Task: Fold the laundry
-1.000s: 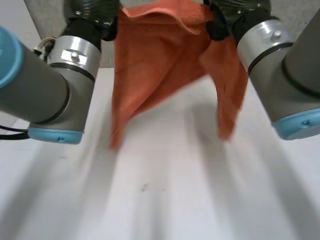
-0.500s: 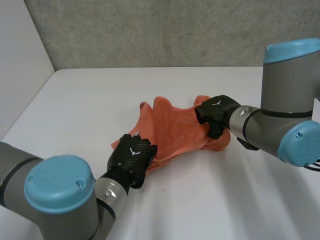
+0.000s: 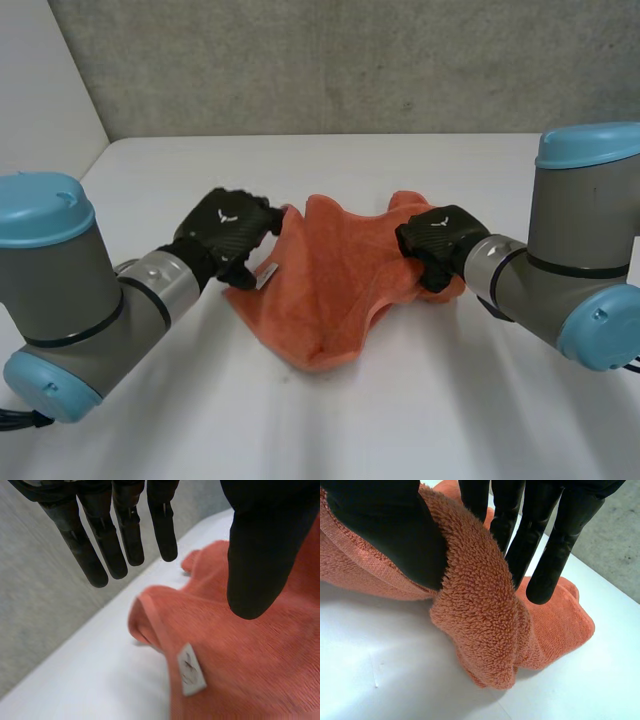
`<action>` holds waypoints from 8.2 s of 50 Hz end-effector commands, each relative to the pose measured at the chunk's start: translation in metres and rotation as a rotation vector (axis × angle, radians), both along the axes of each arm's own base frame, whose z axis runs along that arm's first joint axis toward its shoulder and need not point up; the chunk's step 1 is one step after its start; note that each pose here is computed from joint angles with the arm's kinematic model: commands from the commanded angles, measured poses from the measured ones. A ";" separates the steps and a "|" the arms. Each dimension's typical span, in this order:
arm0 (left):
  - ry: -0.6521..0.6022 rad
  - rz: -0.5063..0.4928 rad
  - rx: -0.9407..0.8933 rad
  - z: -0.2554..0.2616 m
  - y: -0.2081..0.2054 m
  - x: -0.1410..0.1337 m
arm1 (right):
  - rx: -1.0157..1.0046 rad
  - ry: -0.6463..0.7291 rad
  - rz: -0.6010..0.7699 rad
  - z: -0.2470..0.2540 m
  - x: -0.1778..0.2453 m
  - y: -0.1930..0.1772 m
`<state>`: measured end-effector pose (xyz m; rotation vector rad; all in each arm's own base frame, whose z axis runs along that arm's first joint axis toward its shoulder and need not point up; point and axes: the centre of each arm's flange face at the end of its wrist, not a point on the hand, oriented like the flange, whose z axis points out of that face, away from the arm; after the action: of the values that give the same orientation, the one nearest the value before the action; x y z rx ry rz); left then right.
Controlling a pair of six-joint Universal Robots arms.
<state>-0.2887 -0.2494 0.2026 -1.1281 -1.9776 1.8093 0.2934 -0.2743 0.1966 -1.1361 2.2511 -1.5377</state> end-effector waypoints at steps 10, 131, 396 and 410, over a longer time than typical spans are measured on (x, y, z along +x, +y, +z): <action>-0.034 -0.034 0.135 -0.049 0.000 0.014 | 0.043 -0.031 -0.026 -0.007 -0.002 -0.001; -0.080 0.284 -0.114 0.016 -0.004 0.064 | -0.256 -0.049 0.110 0.025 0.026 0.006; -0.078 0.432 -0.013 -0.038 -0.033 0.076 | -0.225 0.045 -0.134 0.033 -0.051 -0.019; -0.208 0.342 0.205 -0.041 0.020 0.068 | 0.134 0.431 0.050 -0.011 -0.069 0.020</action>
<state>-0.2169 -0.2487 0.1690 -0.9238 -2.4968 1.7776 0.2253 -0.2592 0.2138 -1.4859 2.4788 -1.4040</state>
